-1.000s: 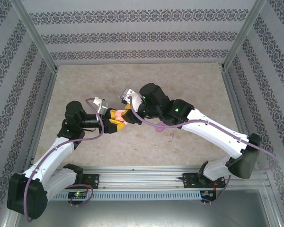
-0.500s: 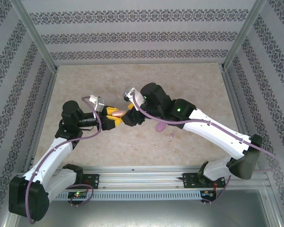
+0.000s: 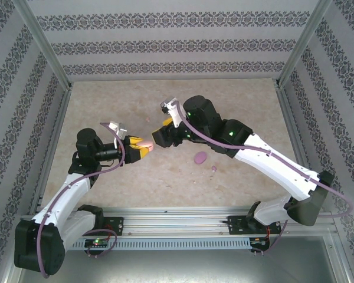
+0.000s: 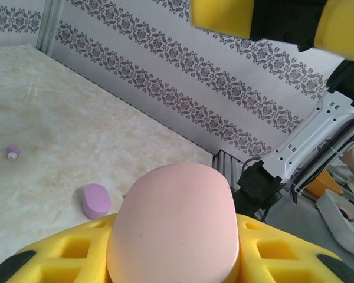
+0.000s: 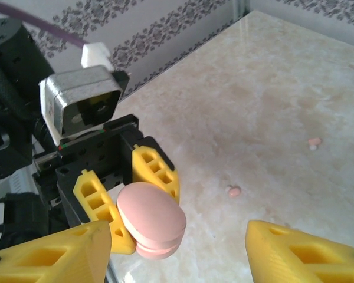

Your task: Insert wireless bluetooth earbuds into charging case

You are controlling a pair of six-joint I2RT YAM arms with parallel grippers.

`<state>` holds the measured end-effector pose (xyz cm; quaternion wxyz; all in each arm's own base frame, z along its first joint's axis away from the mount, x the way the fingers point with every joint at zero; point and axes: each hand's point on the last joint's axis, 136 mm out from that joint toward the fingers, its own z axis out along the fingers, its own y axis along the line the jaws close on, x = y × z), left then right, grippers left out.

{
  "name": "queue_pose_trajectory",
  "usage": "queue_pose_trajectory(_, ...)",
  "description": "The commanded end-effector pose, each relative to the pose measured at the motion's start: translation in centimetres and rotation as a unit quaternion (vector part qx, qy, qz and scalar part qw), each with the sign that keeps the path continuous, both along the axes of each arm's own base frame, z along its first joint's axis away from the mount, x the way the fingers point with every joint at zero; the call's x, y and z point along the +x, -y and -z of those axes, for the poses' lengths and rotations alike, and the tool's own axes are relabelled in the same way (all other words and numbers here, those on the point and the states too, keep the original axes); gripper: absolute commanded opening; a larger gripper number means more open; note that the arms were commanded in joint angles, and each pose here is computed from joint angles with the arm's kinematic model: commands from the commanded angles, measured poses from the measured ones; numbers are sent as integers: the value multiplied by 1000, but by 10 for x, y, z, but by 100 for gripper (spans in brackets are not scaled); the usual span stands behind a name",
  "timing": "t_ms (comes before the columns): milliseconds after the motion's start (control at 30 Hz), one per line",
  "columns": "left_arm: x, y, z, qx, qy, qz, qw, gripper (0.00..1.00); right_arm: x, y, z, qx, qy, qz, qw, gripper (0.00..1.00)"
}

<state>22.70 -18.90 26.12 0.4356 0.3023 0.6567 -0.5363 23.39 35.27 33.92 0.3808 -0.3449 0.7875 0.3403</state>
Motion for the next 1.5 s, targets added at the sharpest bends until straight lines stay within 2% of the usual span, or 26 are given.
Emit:
queue_pose_trajectory(0,-9,-1,-10,-8,15,18,1000,33,-13,-12,13,-13,8,-62,998,63)
queue_pose_trajectory(467,-17,1,-25,-23,16,45,999,33,-21,-24,47,-75,2,-140,987,69)
queue_pose_trajectory(600,-19,2,-29,-26,19,52,998,34,-9,-21,49,-89,10,-115,989,63)
queue_pose_trajectory(700,-22,2,-29,-27,21,57,998,34,1,-18,45,-80,10,-97,992,57)
queue_pose_trajectory(867,-24,2,-31,-28,26,61,997,35,6,-20,41,-70,10,-98,993,55)
queue_pose_trajectory(1467,-33,3,-35,-29,27,88,995,39,11,-32,34,-39,-3,-127,991,55)
